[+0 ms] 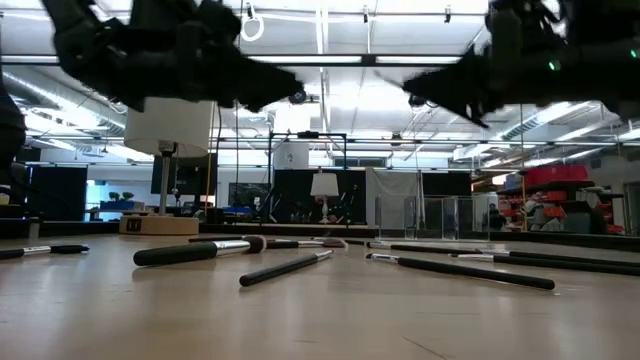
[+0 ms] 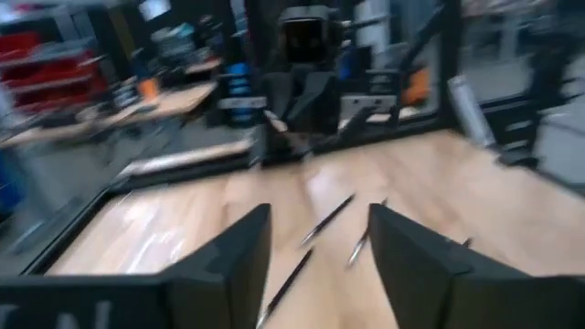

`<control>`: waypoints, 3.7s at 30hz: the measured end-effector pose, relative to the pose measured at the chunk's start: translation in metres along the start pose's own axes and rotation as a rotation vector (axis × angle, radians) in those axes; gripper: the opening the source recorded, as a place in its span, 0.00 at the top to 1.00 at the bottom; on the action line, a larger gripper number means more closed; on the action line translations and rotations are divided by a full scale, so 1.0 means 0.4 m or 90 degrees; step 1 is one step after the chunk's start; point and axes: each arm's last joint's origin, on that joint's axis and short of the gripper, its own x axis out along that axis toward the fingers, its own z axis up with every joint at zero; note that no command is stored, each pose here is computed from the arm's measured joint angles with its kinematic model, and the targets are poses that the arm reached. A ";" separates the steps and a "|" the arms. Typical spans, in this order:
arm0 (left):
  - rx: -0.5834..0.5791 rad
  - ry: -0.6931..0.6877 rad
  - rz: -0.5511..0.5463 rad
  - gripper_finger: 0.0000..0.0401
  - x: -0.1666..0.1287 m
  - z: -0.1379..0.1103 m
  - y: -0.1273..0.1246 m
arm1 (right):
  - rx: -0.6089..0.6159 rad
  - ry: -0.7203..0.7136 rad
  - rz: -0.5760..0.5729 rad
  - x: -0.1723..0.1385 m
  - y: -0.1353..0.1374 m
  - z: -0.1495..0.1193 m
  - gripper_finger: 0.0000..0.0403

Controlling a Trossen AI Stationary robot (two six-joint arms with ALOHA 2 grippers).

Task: Put items in baskets/containers
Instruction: Put the black eyeshadow brush into the transparent organizer

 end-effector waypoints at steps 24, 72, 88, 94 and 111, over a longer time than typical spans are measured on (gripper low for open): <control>-0.005 -0.283 -0.079 0.56 0.218 0.060 -0.044 | -0.064 -0.130 0.128 0.076 0.048 0.105 0.98; -0.073 0.144 0.190 0.96 0.275 0.171 0.291 | -0.087 0.220 -0.219 -0.099 0.085 0.074 0.51; -0.186 0.139 0.216 0.96 0.289 -0.031 0.438 | -0.080 0.241 -0.231 -0.075 0.081 0.039 0.51; -0.158 0.173 0.265 0.95 0.297 -0.074 0.441 | -0.076 0.241 -0.227 -0.075 0.081 0.039 0.51; -0.218 0.177 0.261 0.93 0.298 -0.094 0.440 | -0.073 0.241 -0.221 -0.074 0.082 0.040 0.51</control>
